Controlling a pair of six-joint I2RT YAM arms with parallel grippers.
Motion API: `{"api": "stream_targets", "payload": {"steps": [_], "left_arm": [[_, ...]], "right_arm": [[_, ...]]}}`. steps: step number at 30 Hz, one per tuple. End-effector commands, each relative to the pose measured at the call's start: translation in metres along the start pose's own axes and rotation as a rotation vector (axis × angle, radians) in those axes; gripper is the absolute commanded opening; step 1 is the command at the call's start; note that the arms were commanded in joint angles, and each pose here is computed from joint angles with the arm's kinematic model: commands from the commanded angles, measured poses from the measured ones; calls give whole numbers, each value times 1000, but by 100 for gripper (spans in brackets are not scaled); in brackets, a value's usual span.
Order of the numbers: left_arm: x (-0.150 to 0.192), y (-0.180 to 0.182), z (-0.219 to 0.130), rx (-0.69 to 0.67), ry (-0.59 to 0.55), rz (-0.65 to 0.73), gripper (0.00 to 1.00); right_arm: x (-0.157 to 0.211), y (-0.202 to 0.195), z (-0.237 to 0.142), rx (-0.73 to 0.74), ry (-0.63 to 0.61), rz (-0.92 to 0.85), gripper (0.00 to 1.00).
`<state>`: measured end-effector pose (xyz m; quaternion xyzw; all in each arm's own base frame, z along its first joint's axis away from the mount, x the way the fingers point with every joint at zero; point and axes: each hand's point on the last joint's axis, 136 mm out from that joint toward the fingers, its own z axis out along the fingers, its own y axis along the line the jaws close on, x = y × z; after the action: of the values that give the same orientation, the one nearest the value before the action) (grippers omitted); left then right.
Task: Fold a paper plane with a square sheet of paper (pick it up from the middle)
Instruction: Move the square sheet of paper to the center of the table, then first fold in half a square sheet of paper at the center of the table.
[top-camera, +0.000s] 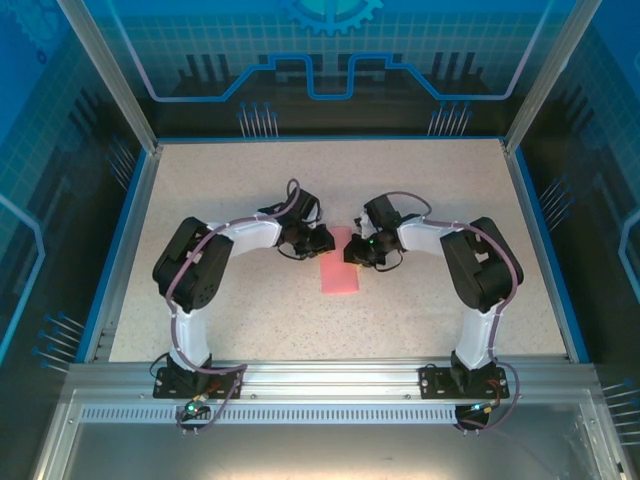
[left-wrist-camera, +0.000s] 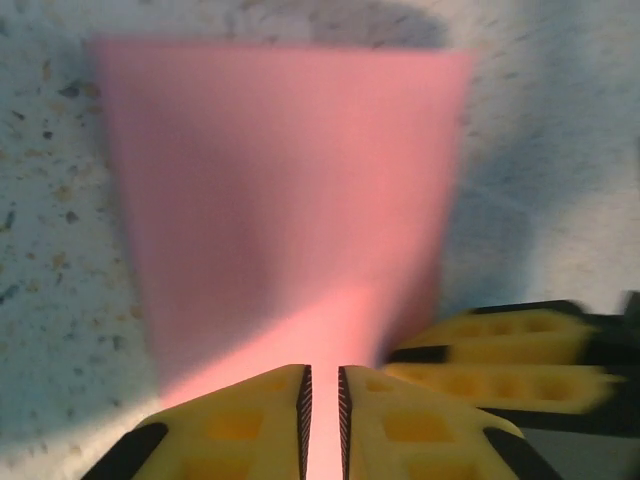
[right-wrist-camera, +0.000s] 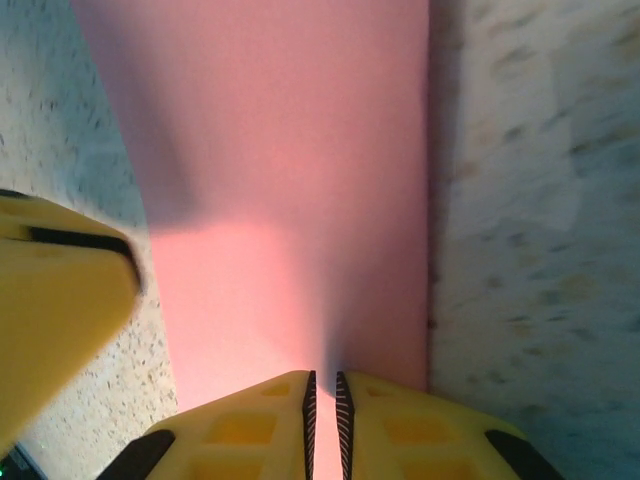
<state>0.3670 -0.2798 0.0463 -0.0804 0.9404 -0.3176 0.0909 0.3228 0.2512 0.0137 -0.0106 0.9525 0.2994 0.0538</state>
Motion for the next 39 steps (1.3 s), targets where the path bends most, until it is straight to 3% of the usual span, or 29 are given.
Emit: {"api": "stream_targets", "payload": {"steps": [1, 7, 14, 25, 33, 39], "left_arm": [[-11, -27, -26, 92, -49, 11, 19], [-15, -34, -5, 180, -14, -19, 12], [-24, -30, 20, 185, 4, -60, 6], [-17, 12, 44, 39, 23, -66, 3], [-6, 40, 51, -4, 31, -80, 2], [-6, 48, 51, -10, 30, -83, 2]], "right_arm": [[24, 11, 6, -48, 65, -93, 16], [31, 23, 5, -143, 74, -149, 16], [31, 26, 5, -188, 69, -144, 15], [31, 21, 6, -163, 79, -114, 15], [62, 6, 4, -149, 141, -63, 15], [105, -2, 1, -151, 209, -32, 16]]}}
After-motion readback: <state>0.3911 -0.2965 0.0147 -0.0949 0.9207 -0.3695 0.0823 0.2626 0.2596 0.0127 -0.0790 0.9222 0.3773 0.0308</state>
